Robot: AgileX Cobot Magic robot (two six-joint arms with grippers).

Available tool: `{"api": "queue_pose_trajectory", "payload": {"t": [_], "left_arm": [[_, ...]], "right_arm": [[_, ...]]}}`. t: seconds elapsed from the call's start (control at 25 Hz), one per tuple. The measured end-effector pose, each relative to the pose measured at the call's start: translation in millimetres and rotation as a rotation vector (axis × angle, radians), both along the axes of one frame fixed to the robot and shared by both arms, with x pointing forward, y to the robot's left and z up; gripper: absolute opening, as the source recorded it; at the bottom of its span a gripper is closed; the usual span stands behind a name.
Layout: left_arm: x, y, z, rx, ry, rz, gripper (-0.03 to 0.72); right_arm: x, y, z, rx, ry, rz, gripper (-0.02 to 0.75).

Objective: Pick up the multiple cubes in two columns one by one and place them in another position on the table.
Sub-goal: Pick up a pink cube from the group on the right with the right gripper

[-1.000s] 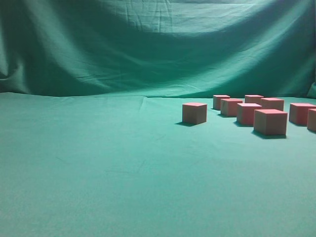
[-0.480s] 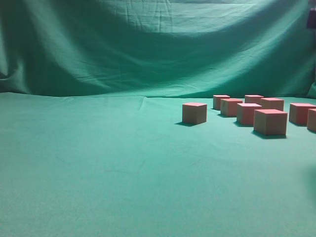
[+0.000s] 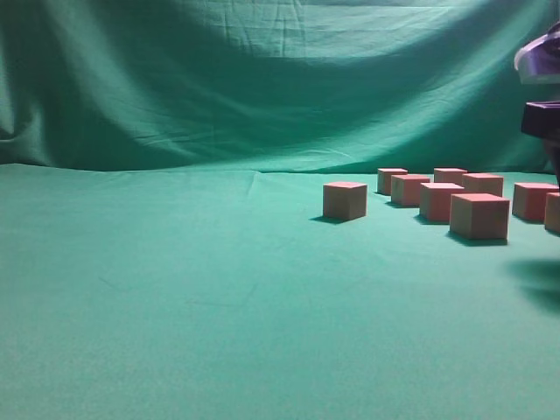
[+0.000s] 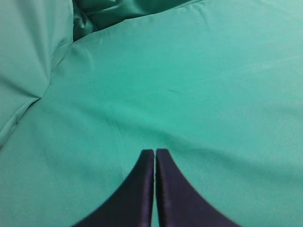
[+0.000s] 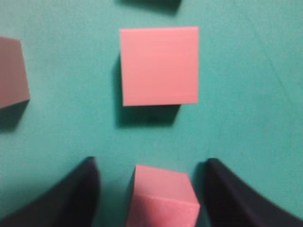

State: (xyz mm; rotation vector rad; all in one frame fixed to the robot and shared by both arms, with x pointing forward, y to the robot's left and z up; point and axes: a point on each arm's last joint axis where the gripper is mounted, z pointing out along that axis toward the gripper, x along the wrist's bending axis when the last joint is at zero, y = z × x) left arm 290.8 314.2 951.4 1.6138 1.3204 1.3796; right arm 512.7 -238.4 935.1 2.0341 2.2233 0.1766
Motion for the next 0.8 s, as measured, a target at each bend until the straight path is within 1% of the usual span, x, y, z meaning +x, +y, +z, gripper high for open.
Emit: {"api": "queue_pose_trajectory", "payload": {"t": [0.08,0.12,0.16,0.2,0.24,0.4,0.44,0.52,0.64,0.68,0.8], "left_arm": [[0,0,0,0.0,0.0,0.0,0.0],[0,0,0,0.0,0.0,0.0,0.0],[0,0,0,0.0,0.0,0.0,0.0],[0,0,0,0.0,0.0,0.0,0.0],[0,0,0,0.0,0.0,0.0,0.0],[0,0,0,0.0,0.0,0.0,0.0],[0,0,0,0.0,0.0,0.0,0.0],[0,0,0,0.0,0.0,0.0,0.0],[0,0,0,0.0,0.0,0.0,0.0],[0,0,0,0.0,0.0,0.0,0.0],[0,0,0,0.0,0.0,0.0,0.0]], "right_arm": [[0,0,-1,-0.001,0.003,0.0,0.38],[0,0,-1,-0.002,0.002,0.001,0.306],[0,0,-1,-0.003,0.006,0.001,0.25],[0,0,-1,-0.003,0.008,0.001,0.237],[-1,0,-1,-0.005,0.013,0.001,0.249],[-1,-1,6,-0.025,0.074,0.013,0.249],[-1,-1,9,-0.029,0.095,0.025,0.249],[3,2,25,-0.027,0.097,0.063,0.249],[8,17,60,-0.014,0.044,0.185,0.249],[12,26,76,-0.007,0.003,0.243,0.249],[17,53,108,-0.011,-0.089,0.436,0.249]]}}
